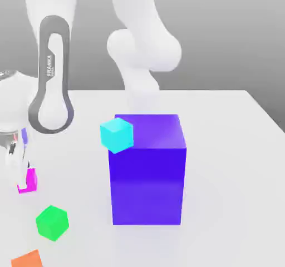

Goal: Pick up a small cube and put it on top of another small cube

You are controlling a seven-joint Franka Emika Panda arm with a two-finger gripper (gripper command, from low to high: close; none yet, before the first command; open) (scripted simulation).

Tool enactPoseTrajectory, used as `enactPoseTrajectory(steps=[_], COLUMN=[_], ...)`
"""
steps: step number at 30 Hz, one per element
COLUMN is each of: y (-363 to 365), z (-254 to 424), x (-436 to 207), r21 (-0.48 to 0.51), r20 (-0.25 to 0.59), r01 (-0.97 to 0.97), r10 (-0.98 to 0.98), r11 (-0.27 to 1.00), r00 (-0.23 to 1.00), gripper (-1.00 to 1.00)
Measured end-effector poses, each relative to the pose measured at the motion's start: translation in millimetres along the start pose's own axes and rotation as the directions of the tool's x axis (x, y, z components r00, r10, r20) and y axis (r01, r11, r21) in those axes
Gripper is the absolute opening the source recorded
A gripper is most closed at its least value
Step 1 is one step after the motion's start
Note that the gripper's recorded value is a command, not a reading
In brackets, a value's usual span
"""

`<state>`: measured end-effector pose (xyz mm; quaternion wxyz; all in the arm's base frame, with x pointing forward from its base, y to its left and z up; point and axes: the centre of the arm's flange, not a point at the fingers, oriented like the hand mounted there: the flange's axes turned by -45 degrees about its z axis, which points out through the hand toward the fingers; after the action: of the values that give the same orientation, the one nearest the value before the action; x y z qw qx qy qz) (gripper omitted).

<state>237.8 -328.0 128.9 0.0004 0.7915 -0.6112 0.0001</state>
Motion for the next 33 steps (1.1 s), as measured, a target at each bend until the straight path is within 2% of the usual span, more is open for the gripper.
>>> enactPoseTrajectory(steps=[6,12,22,33], y=[-0.2,-0.7,-59.5,-128.4], z=[-0.4,-55.5,-76.2,-95.5], x=[0.0,0.1,-13.9,-41.8], r21=[0.0,0.001,0.007,0.003], r20=[0.0,0.0,0.012,0.015], r01=[0.0,-0.002,-0.233,-0.488], r10=[0.0,0.002,0.233,0.488], r11=[1.0,1.0,0.973,0.873], r00=[1.0,1.0,0.972,0.873], gripper=[-1.0,-1.0,-1.0,-1.0])
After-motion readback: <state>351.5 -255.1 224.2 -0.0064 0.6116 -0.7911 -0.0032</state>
